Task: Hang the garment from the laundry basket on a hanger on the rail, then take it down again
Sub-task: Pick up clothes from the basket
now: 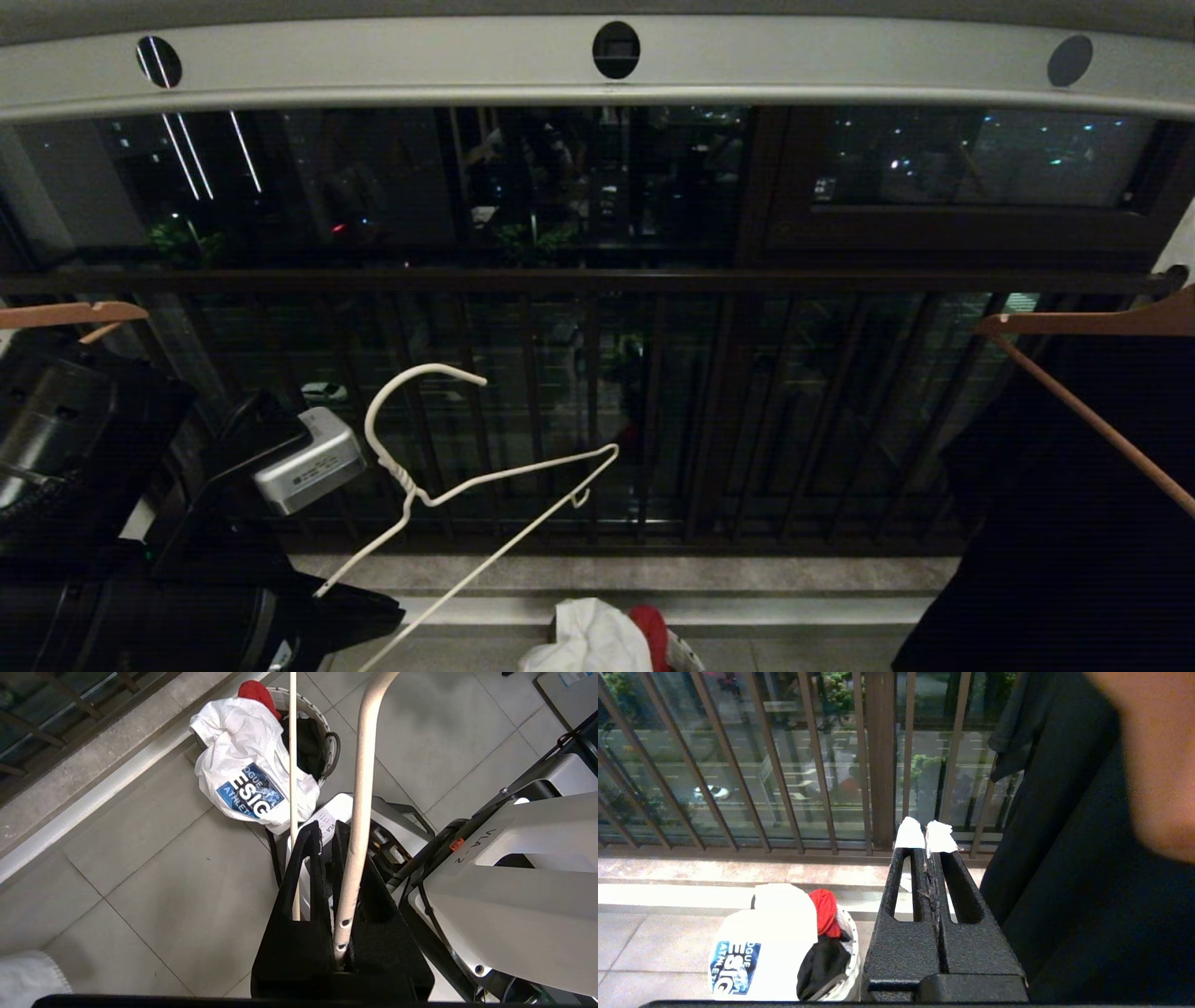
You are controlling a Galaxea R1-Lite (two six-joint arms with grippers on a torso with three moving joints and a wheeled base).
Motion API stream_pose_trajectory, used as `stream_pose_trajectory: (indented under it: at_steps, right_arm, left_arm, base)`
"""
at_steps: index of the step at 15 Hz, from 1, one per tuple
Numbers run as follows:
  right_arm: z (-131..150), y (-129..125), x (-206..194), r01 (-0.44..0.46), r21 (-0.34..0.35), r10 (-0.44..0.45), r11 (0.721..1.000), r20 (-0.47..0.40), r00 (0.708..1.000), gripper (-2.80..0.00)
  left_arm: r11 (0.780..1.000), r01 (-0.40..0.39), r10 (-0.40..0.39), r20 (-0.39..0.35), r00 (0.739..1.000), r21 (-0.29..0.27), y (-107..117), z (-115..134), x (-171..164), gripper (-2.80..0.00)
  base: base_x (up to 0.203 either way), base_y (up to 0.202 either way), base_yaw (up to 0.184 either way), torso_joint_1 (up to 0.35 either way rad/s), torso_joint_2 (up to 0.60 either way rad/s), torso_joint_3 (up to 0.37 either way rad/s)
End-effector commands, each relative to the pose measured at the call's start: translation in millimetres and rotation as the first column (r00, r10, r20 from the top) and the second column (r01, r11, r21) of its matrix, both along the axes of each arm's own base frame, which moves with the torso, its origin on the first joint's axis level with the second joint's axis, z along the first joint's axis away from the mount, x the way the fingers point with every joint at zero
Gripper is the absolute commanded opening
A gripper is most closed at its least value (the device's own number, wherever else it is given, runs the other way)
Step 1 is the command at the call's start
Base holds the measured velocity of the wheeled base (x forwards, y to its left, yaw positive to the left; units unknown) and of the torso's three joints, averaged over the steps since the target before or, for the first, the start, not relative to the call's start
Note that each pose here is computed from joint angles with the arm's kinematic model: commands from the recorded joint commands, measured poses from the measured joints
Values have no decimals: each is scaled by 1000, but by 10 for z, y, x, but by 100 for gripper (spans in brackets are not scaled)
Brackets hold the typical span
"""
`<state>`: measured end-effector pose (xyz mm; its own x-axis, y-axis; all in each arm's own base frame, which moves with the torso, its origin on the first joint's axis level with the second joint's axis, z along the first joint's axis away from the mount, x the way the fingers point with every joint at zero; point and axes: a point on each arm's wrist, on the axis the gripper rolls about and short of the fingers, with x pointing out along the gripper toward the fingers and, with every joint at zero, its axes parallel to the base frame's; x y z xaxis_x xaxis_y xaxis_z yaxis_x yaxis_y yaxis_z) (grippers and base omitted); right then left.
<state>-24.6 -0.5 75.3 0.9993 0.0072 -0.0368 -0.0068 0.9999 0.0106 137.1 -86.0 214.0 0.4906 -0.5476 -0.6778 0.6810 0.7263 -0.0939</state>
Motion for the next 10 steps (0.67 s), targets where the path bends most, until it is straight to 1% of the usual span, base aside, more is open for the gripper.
stream_pose_trajectory:
  at_steps: [1,4,10]
  right_arm:
    - [0,0,1,0,0,0,1000,-2,1000,-280]
    - [-1,0,1,-1,-3,1,1000,-3,1000,-280]
    - [-1,0,1,-1,-3,1,1000,-2,1000,-280]
  left_arm:
    - [1000,0,0,3,1000,-2,10,7,-13,-280]
    - [1000,1,-1,4,1000,-2,10,7,-13,-280]
    - [1000,1,-1,6,1000,-3,11,12,-14,-280]
  base:
    - [0,0,0,0,0,0]
    - [0,0,0,0,0,0]
    - [0,0,0,-70,150,82]
